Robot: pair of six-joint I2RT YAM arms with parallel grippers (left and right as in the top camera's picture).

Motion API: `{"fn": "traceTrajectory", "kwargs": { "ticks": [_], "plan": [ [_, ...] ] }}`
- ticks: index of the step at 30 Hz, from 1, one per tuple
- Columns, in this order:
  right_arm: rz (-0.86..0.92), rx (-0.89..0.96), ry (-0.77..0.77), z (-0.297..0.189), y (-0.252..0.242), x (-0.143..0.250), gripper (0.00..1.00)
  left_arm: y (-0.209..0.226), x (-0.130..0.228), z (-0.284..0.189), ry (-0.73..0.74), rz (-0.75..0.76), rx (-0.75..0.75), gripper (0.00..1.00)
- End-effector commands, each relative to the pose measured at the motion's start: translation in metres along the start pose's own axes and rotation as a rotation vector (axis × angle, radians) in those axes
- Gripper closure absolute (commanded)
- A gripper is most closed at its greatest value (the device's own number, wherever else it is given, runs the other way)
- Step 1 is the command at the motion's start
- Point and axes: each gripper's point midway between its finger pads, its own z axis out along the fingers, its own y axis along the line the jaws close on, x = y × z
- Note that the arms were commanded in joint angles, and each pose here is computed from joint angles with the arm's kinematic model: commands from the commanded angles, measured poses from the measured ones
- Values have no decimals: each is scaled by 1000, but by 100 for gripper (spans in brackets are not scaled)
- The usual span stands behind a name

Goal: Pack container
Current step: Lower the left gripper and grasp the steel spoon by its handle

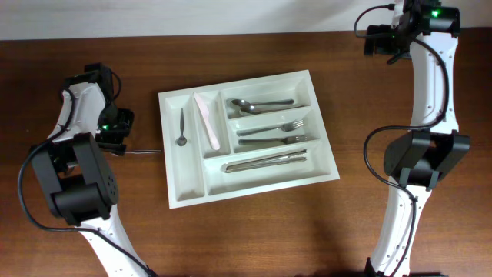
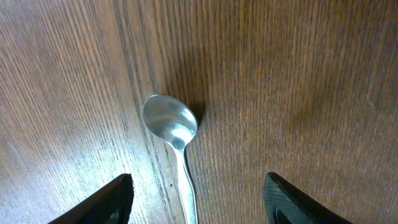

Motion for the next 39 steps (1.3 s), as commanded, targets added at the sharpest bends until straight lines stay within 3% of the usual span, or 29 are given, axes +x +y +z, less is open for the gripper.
{"fn": "traceTrajectory", "kwargs": {
  "ticks": [1,13,17,27,32,39],
  "plan": [
    [8,15,-23,-7,-2,-6,1,6,-6,0,12,-8,-6,32],
    [8,15,-23,-7,-2,-6,1,39,-26,15,27,-43,-90,36],
    [8,15,-23,-7,-2,-6,1,40,-26,23,21,-16,-85,43],
    [8,15,-23,-7,-2,-6,1,38,-25,29,17,31,-74,45],
    [8,15,-23,-7,-2,-6,1,37,-26,29,15,38,-71,82],
    [8,15,-23,-7,-2,-6,1,37,-26,29,15,37,-72,96]
  ]
}}
